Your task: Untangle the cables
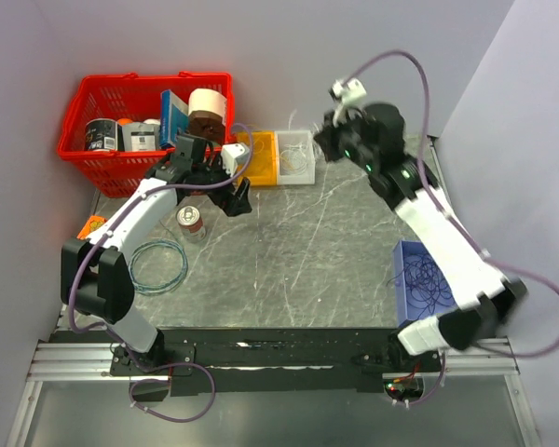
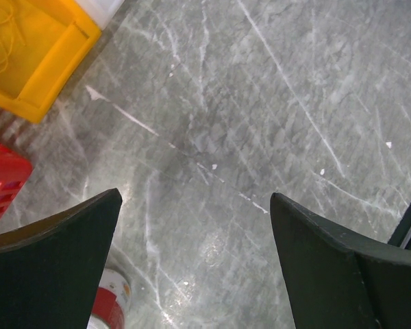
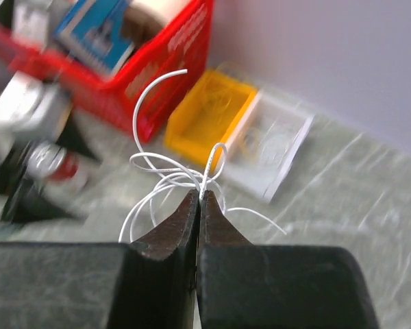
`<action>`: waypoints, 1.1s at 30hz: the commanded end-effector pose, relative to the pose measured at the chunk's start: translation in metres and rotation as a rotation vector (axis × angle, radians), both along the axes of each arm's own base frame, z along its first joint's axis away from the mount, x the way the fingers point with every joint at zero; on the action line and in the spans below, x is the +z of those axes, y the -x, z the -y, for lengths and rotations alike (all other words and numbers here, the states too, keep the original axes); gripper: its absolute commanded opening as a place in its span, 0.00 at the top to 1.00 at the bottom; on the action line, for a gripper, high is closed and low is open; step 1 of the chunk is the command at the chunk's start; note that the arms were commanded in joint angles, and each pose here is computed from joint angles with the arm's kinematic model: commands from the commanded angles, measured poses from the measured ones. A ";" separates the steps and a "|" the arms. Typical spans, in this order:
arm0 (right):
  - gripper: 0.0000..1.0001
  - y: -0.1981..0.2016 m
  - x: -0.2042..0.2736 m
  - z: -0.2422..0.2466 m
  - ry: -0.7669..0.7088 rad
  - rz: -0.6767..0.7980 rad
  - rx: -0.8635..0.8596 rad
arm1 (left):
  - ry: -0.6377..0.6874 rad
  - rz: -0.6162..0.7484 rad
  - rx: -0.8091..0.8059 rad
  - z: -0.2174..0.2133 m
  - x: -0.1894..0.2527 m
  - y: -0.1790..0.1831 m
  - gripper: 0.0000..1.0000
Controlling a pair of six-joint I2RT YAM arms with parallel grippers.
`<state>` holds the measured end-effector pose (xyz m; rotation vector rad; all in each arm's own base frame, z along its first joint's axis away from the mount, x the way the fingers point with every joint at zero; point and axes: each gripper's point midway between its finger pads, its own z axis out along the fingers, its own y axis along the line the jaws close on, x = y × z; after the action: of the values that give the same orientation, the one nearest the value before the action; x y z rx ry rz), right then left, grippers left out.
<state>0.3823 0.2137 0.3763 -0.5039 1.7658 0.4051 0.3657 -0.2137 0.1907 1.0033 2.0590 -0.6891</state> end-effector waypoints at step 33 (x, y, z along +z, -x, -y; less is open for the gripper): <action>0.00 -0.248 -0.124 -0.014 -0.159 -0.173 -0.204 | -0.056 0.003 0.112 -0.047 -0.007 -0.004 0.04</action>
<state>0.6377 0.2307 0.1315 -0.1119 2.1232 0.4761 0.3620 -0.1658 0.1721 0.9048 2.1626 -0.5876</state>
